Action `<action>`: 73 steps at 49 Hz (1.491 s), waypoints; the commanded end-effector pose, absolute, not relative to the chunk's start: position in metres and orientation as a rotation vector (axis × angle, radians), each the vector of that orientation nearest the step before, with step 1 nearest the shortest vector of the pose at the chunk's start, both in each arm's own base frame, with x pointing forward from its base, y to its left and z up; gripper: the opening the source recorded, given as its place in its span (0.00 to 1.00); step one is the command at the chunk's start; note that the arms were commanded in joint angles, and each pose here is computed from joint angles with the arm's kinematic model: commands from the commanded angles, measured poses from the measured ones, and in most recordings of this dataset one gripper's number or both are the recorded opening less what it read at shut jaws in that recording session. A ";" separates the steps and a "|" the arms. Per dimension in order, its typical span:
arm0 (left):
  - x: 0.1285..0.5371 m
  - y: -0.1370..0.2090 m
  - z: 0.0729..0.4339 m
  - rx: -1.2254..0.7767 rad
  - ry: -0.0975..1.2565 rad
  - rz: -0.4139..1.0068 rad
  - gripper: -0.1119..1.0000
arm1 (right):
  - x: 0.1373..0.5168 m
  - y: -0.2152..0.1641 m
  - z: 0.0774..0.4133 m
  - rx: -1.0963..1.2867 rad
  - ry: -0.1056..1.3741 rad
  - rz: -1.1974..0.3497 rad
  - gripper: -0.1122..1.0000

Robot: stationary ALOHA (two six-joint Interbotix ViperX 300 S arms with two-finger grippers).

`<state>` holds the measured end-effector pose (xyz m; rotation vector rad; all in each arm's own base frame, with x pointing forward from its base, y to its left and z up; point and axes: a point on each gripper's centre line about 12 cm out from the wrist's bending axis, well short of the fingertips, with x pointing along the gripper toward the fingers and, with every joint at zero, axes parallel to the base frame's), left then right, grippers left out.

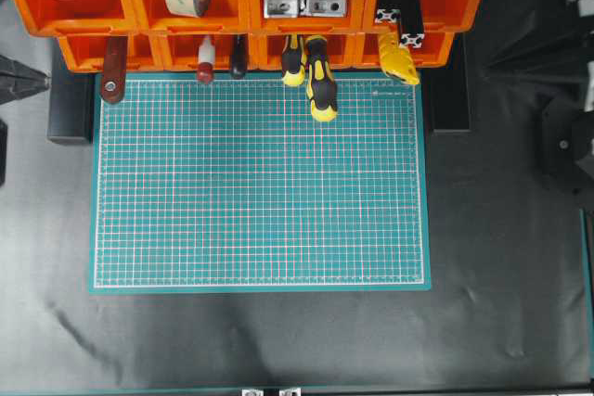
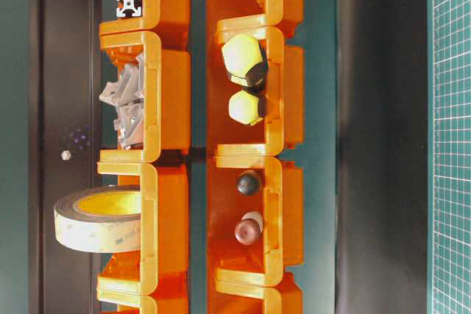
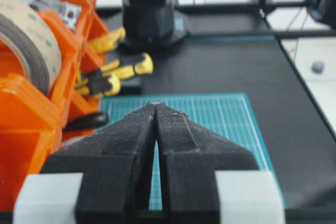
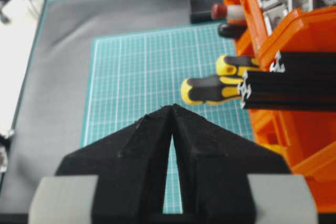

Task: Pick corner brachets from container rack with right arm.
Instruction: 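Move the right gripper up toward the bin of silver corner brackets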

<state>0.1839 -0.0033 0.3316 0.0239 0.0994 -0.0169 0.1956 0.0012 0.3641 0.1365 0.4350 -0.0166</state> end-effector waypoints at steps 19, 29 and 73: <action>0.183 -0.007 0.341 0.003 0.136 -0.036 0.10 | 0.238 -0.016 0.461 0.092 0.710 -0.114 0.11; 0.181 -0.009 0.338 -0.037 0.176 -0.042 0.10 | 0.261 -0.024 0.485 0.053 0.782 -0.165 0.11; 0.178 -0.014 0.343 -0.090 0.172 -0.066 0.10 | 0.349 -0.068 0.461 -0.115 1.050 -0.218 0.11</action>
